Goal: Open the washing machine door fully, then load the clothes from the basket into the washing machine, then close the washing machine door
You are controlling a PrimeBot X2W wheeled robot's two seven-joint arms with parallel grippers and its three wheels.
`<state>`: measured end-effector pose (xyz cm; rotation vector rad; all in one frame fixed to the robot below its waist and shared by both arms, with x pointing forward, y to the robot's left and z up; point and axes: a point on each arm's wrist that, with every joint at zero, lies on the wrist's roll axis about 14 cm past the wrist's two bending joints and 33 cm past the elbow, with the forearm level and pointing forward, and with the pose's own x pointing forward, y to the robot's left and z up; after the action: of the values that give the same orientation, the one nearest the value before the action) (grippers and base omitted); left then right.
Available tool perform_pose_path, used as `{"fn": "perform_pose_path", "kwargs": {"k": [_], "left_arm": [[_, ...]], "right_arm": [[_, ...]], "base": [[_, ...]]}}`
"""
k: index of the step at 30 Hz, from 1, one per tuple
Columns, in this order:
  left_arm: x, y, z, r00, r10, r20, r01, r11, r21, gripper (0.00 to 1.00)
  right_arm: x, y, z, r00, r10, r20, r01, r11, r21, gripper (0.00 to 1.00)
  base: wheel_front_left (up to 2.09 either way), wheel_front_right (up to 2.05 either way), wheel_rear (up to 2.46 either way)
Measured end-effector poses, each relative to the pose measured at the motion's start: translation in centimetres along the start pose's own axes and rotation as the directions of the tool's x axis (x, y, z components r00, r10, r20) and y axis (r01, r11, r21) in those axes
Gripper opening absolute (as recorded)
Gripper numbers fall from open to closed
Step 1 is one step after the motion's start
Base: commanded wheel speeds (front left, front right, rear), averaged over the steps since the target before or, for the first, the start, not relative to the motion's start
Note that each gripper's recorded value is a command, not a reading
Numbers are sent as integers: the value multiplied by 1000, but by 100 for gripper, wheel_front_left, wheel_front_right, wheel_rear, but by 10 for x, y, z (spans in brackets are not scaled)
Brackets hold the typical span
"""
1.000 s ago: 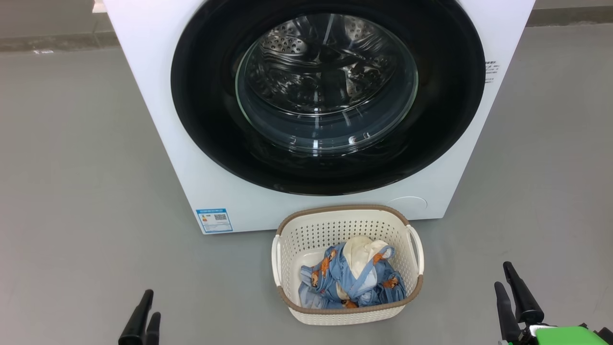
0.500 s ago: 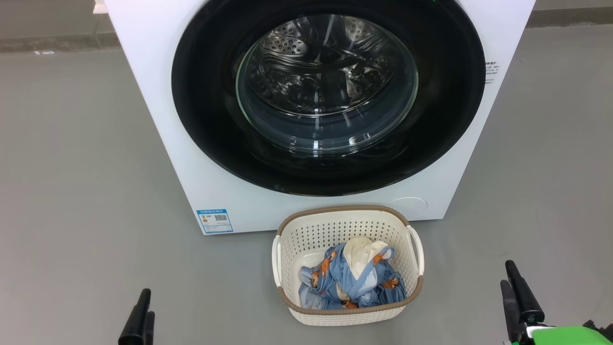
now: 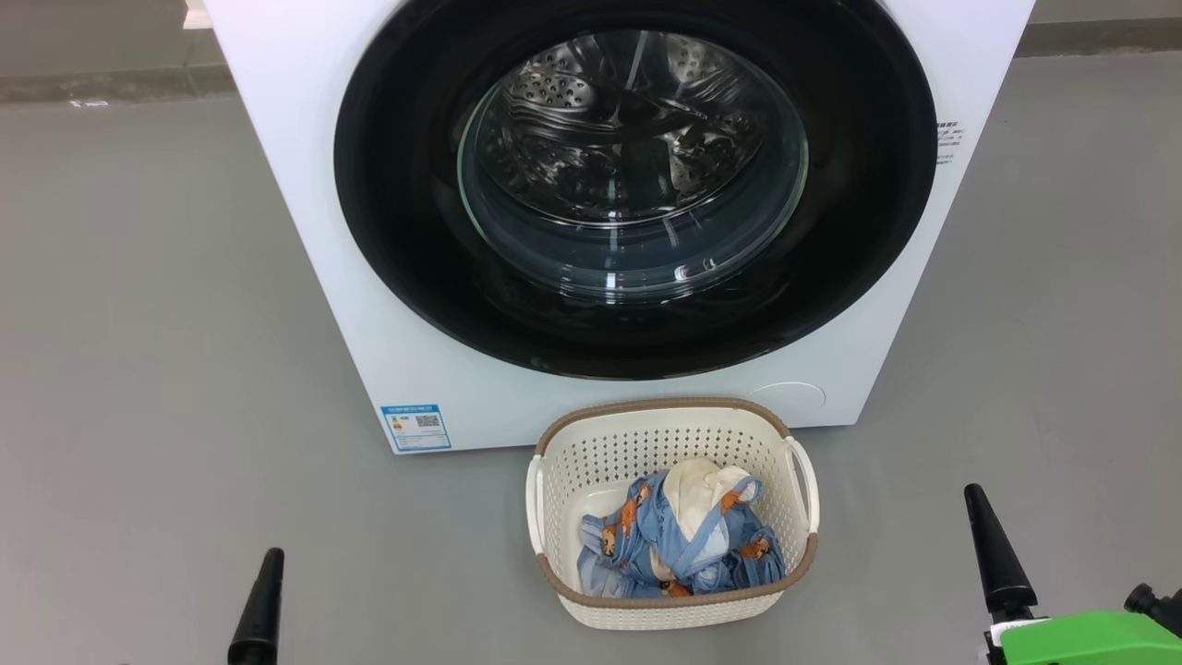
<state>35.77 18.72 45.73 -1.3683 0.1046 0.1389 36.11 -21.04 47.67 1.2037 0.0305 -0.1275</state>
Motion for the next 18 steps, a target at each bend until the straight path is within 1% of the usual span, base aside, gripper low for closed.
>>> {"fn": "perform_pose_path", "kwargs": {"k": [5, 9, 12, 18], "left_arm": [[0, -3, 3, 1000, -12, 12, 11, 997, 74, 100], [0, -6, 4, 1000, -22, 17, 19, 989, 147, 100], [-1, -7, 5, 1000, -25, 20, 20, 980, 196, 100], [-1, -13, 8, 998, -48, 31, 36, 950, 310, 100]], "right_arm": [[1, 6, 0, 1000, 20, 2, -20, 996, -90, 100], [1, 11, 1, 999, 37, -1, -37, 985, -169, 100], [1, 13, 2, 999, 49, -3, -49, 972, -230, 100], [-2, 12, -1, 998, 54, -25, -59, 930, -364, 100]], "base": [[0, 0, 0], [0, 0, 0], [0, 0, 0], [0, 0, 0]]}}
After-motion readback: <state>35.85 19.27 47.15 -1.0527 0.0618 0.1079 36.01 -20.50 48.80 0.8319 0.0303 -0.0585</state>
